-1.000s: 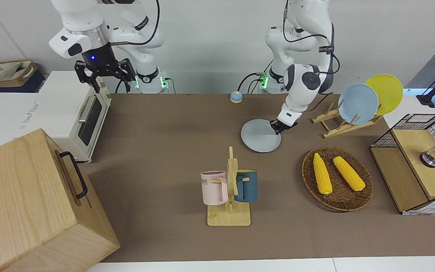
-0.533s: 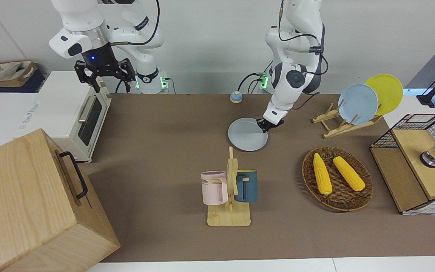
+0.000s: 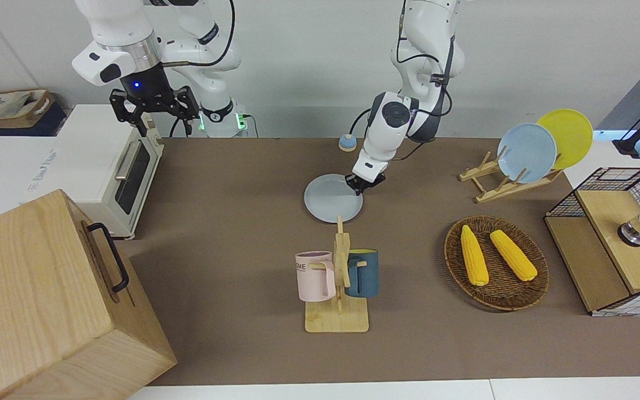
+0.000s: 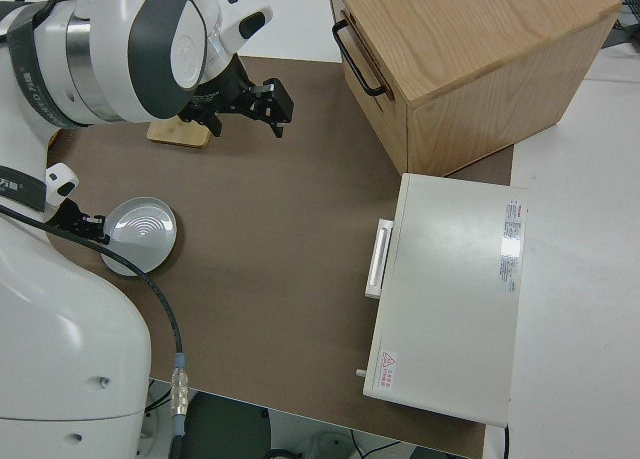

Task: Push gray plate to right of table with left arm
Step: 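Push the gray plate with the left gripper away from the basket, then keep pushing the gray plate with the left gripper toward the toaster oven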

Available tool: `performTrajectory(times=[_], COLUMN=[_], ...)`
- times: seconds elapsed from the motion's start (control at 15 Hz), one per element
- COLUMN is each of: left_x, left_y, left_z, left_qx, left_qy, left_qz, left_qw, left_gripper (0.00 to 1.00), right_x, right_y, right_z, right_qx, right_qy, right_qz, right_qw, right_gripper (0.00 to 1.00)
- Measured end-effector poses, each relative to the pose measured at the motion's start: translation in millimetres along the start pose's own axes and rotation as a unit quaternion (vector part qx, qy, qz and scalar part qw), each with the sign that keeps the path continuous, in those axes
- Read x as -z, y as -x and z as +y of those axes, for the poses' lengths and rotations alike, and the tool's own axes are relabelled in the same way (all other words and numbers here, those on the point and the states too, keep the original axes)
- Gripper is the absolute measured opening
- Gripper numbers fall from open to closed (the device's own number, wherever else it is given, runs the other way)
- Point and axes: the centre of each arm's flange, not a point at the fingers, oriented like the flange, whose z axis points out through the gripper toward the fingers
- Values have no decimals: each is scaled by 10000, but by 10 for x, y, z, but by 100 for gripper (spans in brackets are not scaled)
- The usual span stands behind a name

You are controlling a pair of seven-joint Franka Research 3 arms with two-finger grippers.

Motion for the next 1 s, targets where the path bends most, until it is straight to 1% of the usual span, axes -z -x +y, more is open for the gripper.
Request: performTrajectory(times=[0.2,0.47,0.73,1.0], left_x=[-54,-73,-109,-176], left_y=[94,228,369,457], left_z=[261,501,807,1015], left_qx=[129,262,412,501], left_qy=[72,148,212,254], left_qz=[19,25,-7,-42], left_qw=[9999,9995,9989,9984], left_gripper=[4,4,4,4], right_x=[0,0,0,0], right_y=[0,0,0,0], right_z=[0,0,0,0], right_qx=[0,0,0,0], right_qy=[0,0,0,0], right_qz=[0,0,0,0], right_qw=[10000,10000,10000,10000], right_gripper=[99,99,99,99])
